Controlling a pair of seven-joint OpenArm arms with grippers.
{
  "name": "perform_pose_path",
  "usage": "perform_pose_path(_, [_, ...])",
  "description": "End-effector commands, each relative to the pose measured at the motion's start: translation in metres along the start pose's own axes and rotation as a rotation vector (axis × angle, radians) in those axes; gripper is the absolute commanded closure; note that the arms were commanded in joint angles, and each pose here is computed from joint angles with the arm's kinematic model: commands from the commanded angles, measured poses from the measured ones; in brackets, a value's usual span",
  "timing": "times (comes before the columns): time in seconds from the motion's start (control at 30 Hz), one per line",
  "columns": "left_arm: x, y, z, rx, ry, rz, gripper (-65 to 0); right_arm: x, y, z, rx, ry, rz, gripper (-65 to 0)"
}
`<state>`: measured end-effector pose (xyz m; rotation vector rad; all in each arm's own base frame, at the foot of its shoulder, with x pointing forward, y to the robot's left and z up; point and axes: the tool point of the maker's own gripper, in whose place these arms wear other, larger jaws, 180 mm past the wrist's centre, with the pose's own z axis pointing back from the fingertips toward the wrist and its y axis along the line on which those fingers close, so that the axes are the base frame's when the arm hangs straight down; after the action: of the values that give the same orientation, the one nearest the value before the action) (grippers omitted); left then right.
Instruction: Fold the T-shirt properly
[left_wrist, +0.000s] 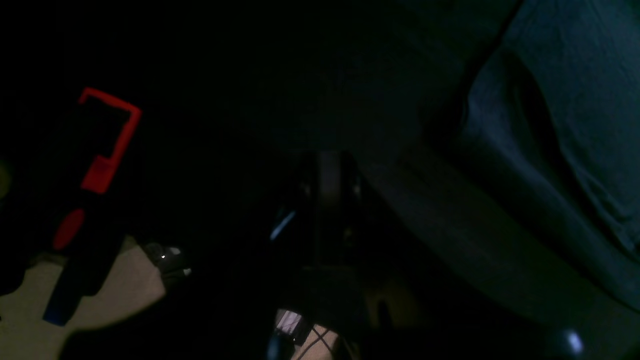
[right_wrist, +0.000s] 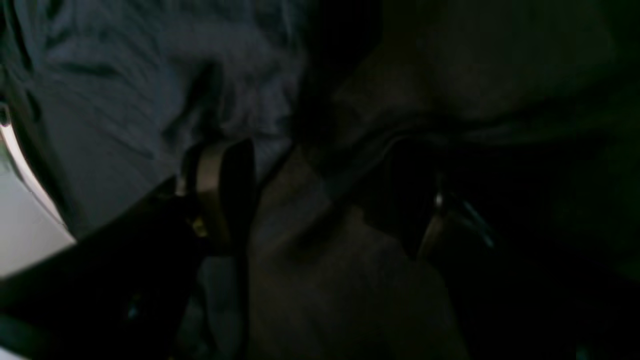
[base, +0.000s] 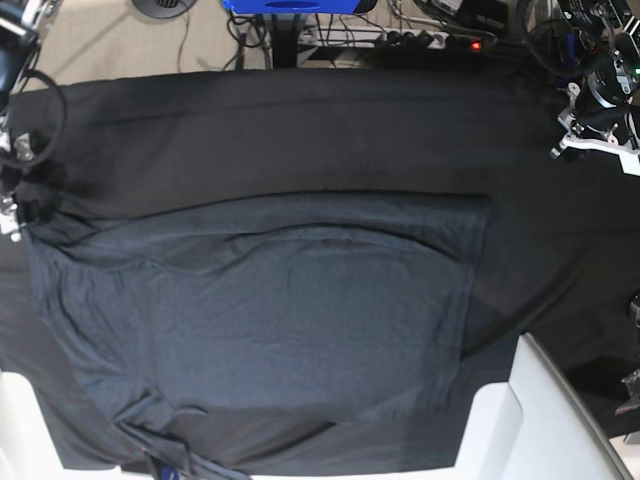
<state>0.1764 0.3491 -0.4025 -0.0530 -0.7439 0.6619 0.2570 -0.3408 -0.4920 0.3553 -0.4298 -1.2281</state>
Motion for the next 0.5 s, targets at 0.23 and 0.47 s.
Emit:
perform_pose_path(0.23, [0.012,-0.001,0.003,-0.008,-0.035,-0.016,-1.5,0.04,0.014,0.013,0.0,-0.105,0.054,-26.0])
perform_pose_path(0.47, [0.012,-0.001,0.003,-0.009,-0.036,-0.016,-1.5,0.037,0.036,0.018,0.041,-0.058,0.06,-26.0])
